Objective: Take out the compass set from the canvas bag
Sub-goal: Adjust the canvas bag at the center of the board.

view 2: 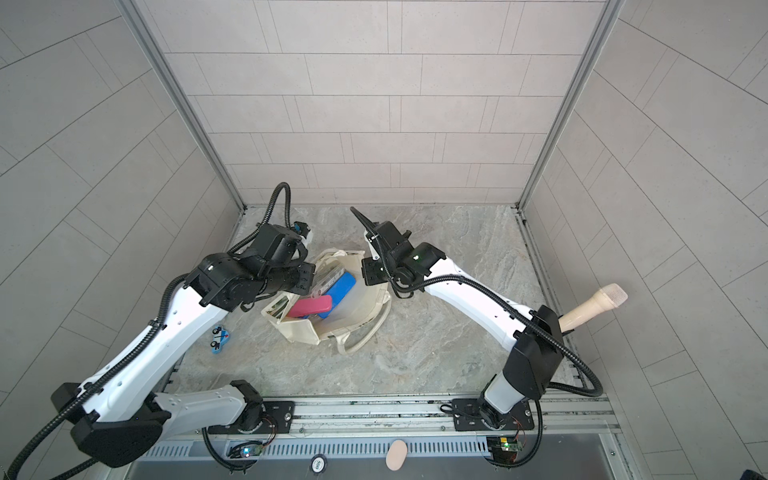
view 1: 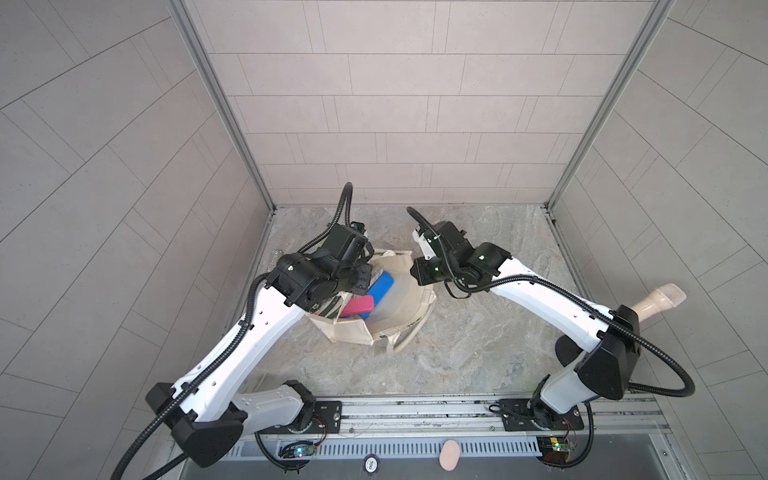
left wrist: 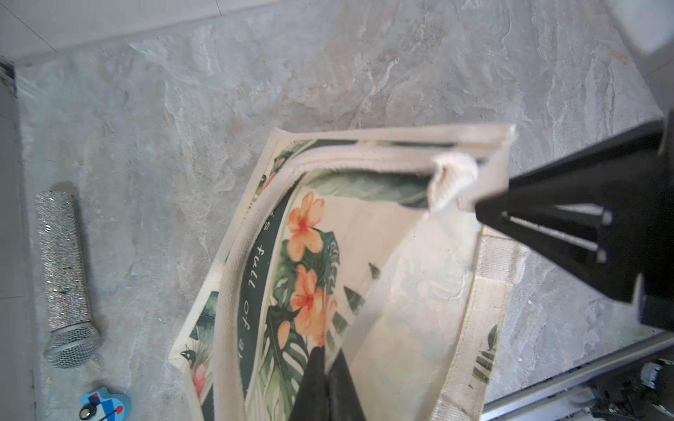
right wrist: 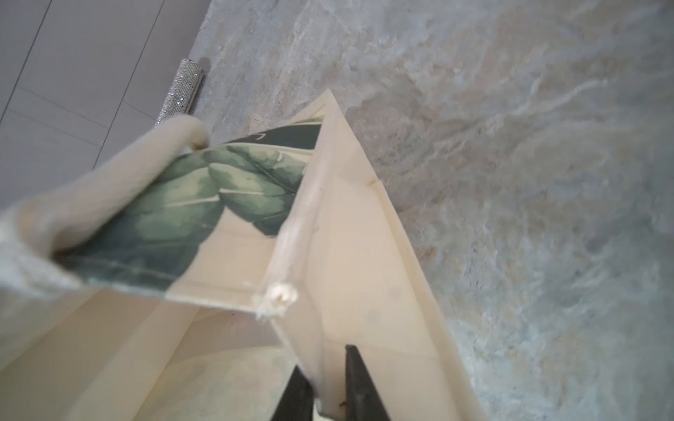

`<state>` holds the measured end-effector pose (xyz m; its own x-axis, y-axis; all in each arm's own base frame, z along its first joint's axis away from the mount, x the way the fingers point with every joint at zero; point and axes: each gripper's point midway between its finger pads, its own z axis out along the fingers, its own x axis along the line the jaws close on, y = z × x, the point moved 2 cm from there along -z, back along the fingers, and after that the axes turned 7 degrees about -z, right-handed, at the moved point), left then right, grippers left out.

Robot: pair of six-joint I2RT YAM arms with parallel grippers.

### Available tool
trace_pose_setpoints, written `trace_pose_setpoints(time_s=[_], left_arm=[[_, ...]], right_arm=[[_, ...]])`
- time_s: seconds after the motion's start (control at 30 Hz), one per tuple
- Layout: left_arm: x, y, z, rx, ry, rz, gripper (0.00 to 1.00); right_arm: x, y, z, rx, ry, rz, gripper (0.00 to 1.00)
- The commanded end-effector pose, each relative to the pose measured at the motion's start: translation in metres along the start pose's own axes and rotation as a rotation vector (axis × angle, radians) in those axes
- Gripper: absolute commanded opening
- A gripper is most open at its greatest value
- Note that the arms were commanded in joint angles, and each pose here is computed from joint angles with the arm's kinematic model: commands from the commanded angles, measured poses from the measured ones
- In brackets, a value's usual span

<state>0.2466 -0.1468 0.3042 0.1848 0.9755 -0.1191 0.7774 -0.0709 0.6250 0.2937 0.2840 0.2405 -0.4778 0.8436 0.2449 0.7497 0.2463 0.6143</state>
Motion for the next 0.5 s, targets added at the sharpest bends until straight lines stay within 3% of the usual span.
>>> trace_pose_setpoints(time_s=[0.0,0.03,0.1,0.2,0.33,0.47], left_arm=[[0.004,0.026,-0.017,-0.119,0.042,0.026,0.0],[0.002,0.032,-0.018,-0.138,0.035,0.029,0.0],[-0.003,0.042,-0.018,-0.165,0.022,0.042,0.0],[-0.012,0.054,-0.013,-0.164,0.008,0.062,0.0],[-0.02,0.067,-0.006,-0.157,0.006,0.091,0.0],[-0.016,0.084,-0.006,-0.183,0.074,0.155,0.0]], right_arm=[[-0.014,-0.011,-0.026,-0.051,-0.096,-0.018,0.44],[-0.015,-0.012,-0.034,-0.077,-0.107,-0.035,0.53],[-0.01,-0.01,-0.05,-0.141,-0.092,-0.065,0.58],[0.008,-0.005,-0.065,-0.22,-0.017,-0.099,0.53],[0.033,-0.001,-0.07,-0.238,0.109,-0.103,0.41],[0.039,-0.002,-0.059,-0.21,0.137,-0.072,0.41]])
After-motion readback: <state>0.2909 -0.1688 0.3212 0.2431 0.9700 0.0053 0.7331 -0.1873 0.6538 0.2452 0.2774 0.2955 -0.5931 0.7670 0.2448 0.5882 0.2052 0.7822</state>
